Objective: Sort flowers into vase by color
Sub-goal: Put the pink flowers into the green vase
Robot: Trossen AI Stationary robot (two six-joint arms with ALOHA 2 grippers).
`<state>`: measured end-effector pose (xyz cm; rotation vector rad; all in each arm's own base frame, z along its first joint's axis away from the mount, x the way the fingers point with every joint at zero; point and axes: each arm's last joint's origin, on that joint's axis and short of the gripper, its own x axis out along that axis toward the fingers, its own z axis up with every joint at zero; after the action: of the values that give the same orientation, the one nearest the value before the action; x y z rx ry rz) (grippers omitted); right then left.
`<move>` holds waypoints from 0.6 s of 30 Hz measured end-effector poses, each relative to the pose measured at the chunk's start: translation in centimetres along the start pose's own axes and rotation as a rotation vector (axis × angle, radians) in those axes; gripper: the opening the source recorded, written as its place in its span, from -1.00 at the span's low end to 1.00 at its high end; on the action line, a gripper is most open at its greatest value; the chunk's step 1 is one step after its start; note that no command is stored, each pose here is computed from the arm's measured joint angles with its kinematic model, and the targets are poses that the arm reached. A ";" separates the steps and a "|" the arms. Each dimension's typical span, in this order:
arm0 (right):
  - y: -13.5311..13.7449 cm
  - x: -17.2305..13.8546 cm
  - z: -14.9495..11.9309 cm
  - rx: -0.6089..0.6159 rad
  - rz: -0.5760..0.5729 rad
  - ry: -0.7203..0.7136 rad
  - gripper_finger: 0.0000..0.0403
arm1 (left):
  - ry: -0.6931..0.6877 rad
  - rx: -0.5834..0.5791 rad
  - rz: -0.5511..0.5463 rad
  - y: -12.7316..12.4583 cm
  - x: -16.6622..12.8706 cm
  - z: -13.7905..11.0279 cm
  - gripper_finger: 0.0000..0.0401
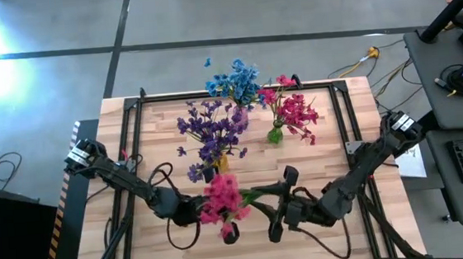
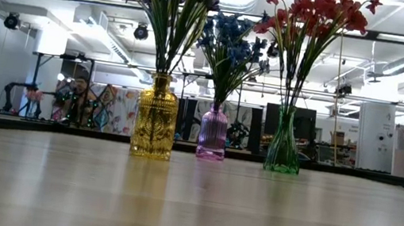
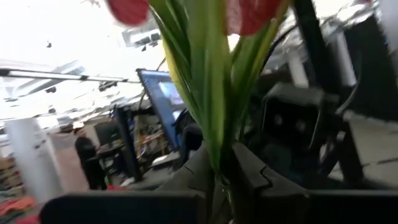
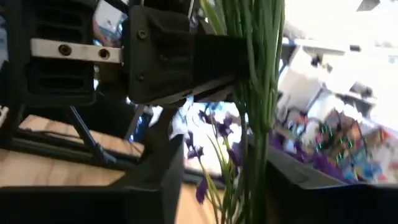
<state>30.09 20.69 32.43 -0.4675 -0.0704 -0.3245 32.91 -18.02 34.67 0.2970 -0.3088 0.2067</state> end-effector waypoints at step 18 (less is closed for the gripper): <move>-0.3 0.4 2.3 0.022 0.058 0.250 0.02 | 0.230 0.102 -0.051 -0.6 0.8 -0.3 -1.00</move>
<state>30.44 21.39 34.66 -0.4031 0.1829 -0.3225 33.86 -18.39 34.47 0.3777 -0.0628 0.2047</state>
